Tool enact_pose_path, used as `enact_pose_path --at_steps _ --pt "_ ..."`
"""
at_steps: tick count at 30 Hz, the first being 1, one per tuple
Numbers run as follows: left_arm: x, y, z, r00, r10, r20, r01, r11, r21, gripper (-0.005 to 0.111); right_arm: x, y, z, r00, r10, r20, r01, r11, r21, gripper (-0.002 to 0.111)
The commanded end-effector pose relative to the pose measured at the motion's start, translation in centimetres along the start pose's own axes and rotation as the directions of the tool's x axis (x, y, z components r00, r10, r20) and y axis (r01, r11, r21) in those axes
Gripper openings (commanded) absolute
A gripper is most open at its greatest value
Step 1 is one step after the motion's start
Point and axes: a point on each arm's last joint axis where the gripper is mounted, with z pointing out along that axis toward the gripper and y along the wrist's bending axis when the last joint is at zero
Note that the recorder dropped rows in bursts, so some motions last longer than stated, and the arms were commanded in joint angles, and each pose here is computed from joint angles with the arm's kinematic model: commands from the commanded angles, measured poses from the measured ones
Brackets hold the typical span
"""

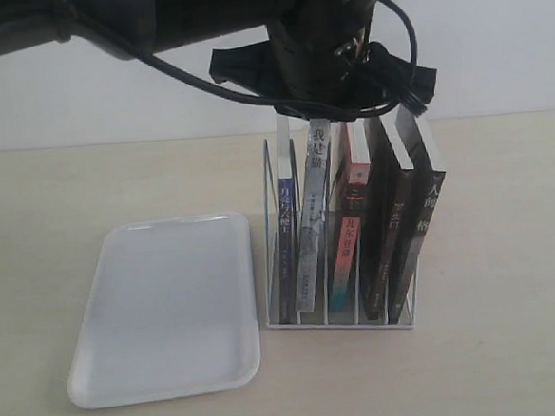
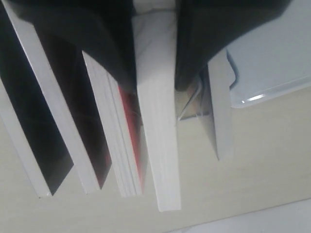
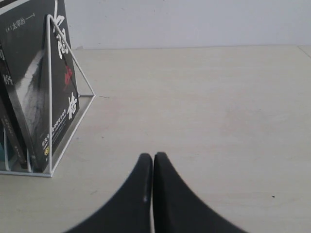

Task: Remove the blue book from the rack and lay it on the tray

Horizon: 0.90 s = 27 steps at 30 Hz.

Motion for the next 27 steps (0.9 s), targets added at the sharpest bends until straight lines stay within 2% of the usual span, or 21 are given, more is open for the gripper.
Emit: enact_pose_path --at_steps 1,11,17,27 --pt "0.6 -0.7 0.5 0.999 0.0 0.037 -0.002 0.999 0.041 0.013 -0.2 -0.1 0.0 1.0 -0.006 0.019 0.006 1.0 0.009 0.0" --pt "1.6 -0.5 1.6 0.999 0.006 0.036 -0.006 1.0 0.015 0.013 -0.1 0.0 0.0 1.0 0.001 0.012 -0.001 1.0 0.006 0.0" --pt "2.4 -0.4 1.7 0.999 0.005 -0.037 -0.005 1.0 0.001 0.013 -0.1 0.0 0.0 1.0 0.001 0.012 -0.001 1.0 0.006 0.0" --pt "5.2 -0.2 3.3 0.99 0.018 -0.141 -0.02 1.0 -0.015 0.013 -0.1 0.0 0.0 1.0 0.001 0.012 -0.001 1.0 0.006 0.0"
